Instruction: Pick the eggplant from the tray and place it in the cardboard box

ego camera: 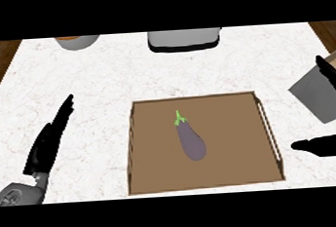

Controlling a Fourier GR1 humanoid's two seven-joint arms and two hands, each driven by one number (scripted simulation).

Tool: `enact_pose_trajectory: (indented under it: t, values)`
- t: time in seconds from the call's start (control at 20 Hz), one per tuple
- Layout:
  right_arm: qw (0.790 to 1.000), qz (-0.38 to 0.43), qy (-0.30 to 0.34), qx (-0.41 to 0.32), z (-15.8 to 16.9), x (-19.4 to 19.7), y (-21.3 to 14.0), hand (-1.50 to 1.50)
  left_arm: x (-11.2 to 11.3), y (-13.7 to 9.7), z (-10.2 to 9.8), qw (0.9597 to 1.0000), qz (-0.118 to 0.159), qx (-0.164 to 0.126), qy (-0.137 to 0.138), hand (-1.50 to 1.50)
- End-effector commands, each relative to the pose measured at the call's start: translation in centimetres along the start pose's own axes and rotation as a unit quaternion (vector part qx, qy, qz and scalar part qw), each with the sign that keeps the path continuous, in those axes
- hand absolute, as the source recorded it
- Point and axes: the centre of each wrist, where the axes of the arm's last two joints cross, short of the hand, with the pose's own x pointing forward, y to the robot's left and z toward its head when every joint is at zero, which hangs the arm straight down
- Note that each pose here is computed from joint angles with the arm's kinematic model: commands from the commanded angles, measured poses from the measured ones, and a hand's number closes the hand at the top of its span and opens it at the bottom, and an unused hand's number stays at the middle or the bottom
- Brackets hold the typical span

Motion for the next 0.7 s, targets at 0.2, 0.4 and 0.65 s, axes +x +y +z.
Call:
enact_pose_trajectory:
  t: [0.2,0.4,0.65]
  values:
    - [0.972,0.188,0.023,0.139,0.5,8.4,-0.3,-1.50,0.1,-0.6,-0.8,0.9998,-0.012,-0.008,-0.013,0.00]
    - [0.958,0.198,0.069,0.198,1.3,13.1,1.0,-1.50,1.3,-0.9,-1.7,0.9995,-0.019,-0.021,-0.017,0.00]
    - [0.940,0.235,0.110,0.223,-0.5,17.0,3.3,-1.50,1.6,-1.2,-1.8,0.9984,-0.019,-0.045,-0.030,0.00]
